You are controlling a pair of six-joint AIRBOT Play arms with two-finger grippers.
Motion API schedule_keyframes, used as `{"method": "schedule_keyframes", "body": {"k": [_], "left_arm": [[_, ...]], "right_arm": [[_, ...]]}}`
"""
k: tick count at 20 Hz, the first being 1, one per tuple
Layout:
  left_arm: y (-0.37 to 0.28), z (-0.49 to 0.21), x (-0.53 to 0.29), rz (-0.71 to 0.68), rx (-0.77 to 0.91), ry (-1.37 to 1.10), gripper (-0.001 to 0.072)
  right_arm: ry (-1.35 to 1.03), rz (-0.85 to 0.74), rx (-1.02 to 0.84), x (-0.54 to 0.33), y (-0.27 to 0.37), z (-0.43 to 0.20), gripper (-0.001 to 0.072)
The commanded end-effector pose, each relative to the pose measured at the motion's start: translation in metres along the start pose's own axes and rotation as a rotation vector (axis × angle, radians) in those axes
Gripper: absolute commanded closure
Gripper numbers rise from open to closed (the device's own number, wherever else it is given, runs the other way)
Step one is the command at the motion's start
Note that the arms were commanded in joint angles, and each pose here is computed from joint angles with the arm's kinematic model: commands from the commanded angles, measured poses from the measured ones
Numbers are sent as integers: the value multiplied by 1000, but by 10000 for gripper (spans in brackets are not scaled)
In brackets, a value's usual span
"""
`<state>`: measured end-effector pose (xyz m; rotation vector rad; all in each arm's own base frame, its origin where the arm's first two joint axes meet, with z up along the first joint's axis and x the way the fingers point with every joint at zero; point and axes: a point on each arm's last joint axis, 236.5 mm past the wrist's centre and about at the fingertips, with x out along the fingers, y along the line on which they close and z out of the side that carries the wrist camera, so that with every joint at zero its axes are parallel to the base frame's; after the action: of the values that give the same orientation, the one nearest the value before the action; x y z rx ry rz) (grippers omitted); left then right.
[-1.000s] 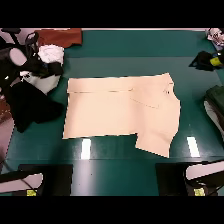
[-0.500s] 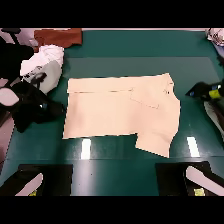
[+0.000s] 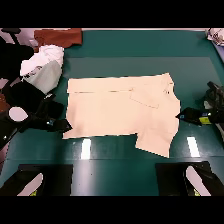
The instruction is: Fold the shirts.
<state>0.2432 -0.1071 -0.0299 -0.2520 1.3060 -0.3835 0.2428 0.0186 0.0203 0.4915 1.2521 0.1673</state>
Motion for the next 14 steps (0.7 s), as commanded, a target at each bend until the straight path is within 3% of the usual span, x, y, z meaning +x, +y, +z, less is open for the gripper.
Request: {"method": "schedule_keyframes", "body": {"k": [1,14], "left_arm": [[7,-2,2,26,14,-1,187],[1,54,-24,40,12,-183,188]], "right_arm": [[70,-33,51,10,-16,-31,193],[275,-62,214,31,-39,-81,191]]}}
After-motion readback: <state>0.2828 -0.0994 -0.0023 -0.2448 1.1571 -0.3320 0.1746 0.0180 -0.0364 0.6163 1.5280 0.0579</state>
